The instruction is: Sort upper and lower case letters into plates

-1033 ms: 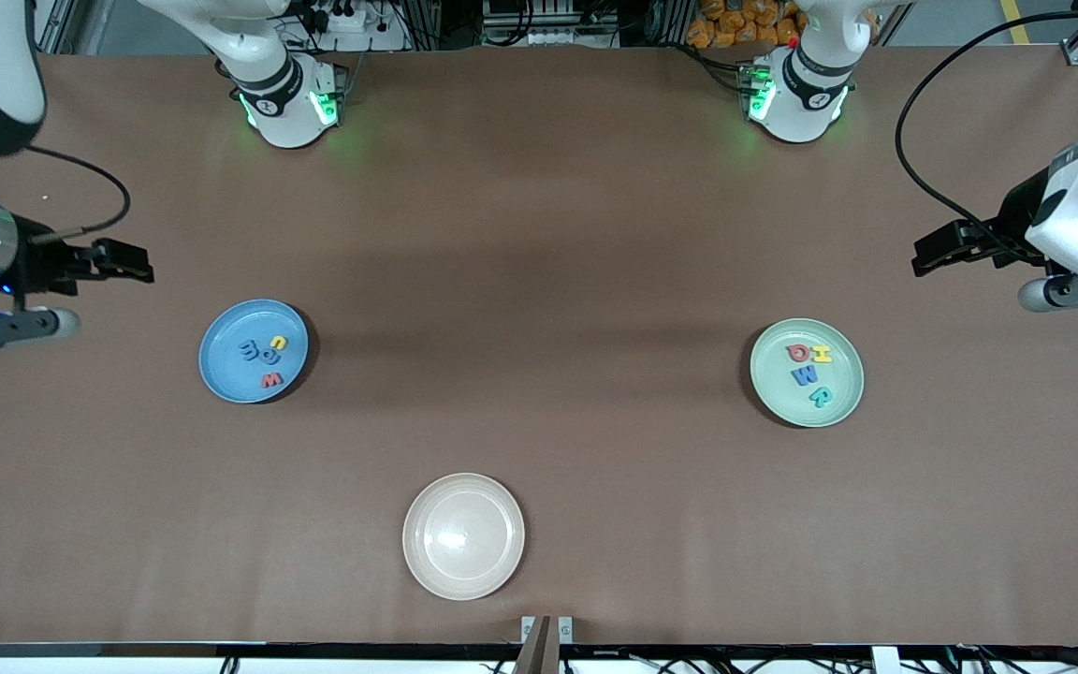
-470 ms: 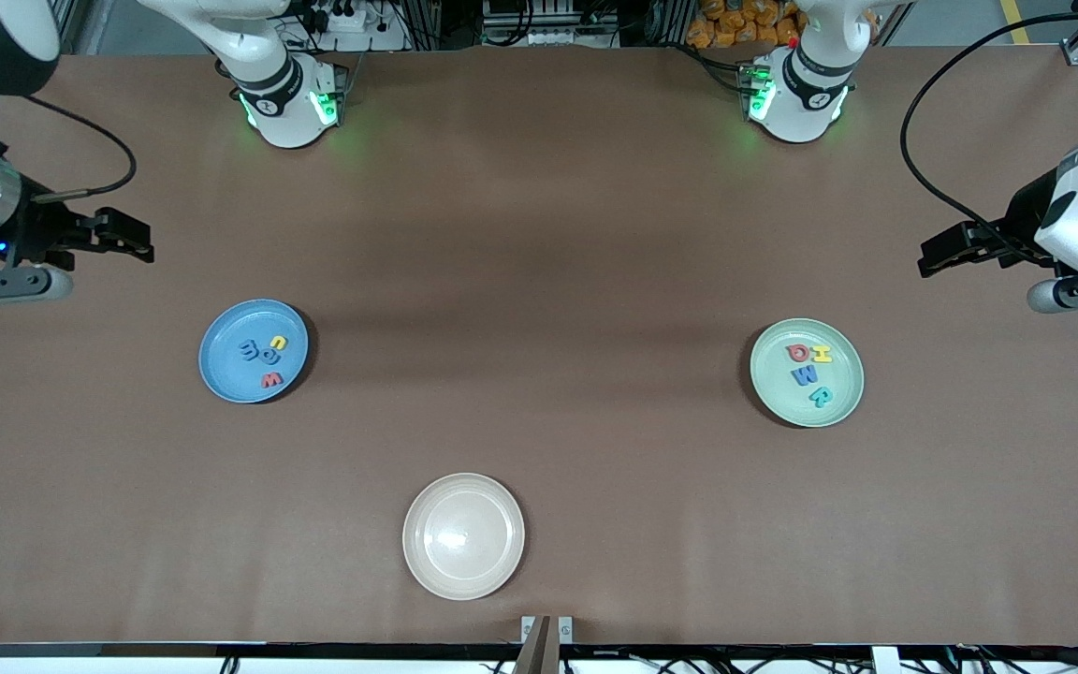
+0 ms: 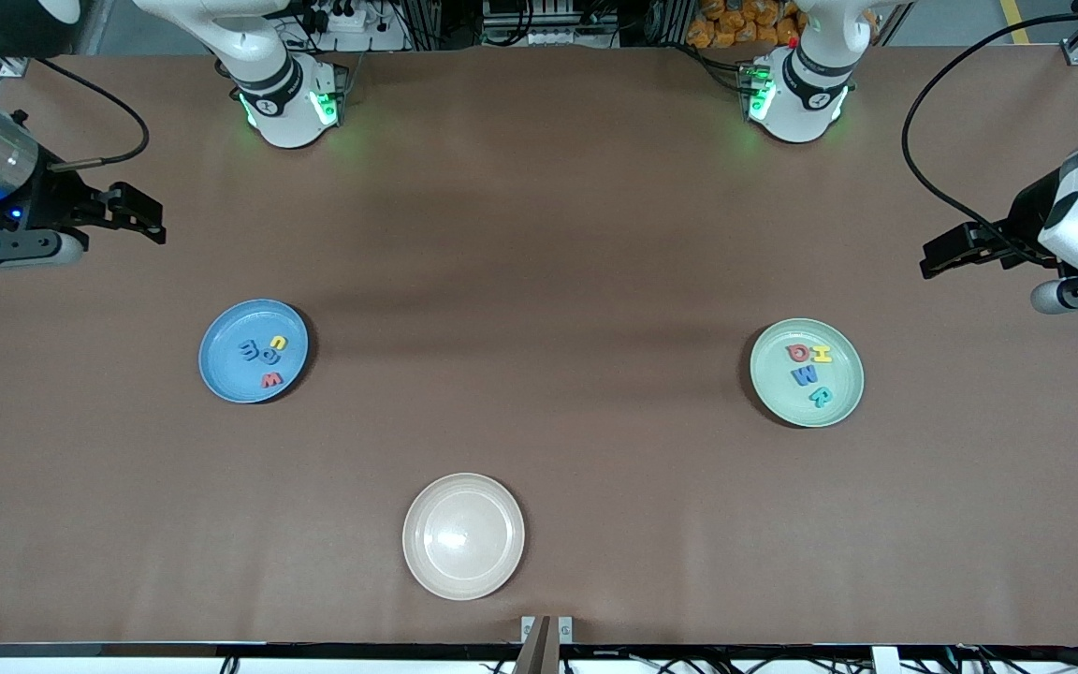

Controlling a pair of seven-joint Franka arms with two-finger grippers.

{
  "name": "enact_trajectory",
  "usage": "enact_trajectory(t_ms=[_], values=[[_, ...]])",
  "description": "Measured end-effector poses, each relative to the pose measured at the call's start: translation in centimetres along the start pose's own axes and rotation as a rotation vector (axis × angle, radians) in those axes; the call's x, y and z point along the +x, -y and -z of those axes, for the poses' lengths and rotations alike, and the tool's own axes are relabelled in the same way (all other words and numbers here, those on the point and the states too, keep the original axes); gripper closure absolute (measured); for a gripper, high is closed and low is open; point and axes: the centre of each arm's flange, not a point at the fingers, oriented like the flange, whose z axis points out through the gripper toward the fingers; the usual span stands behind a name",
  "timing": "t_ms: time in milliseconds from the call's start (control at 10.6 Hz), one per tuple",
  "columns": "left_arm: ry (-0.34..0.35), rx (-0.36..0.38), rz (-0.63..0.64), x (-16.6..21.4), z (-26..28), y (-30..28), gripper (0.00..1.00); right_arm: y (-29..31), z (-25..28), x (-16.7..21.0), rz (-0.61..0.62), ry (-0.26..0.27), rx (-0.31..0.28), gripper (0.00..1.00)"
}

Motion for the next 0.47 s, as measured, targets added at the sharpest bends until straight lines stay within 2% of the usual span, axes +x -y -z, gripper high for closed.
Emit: enact_trajectory(t_ms=[282, 470], values=[[-0.001, 0.0, 0.0, 0.0, 0.0, 0.0, 0.0, -1.4, 1.3, 0.3, -0.027, -0.041, 0.015, 0.0], [-0.002, 0.0, 0.0, 0.0, 0.0, 0.0, 0.0, -1.4, 1.9, 0.5, -0.034, -0.034, 0.014, 0.0]])
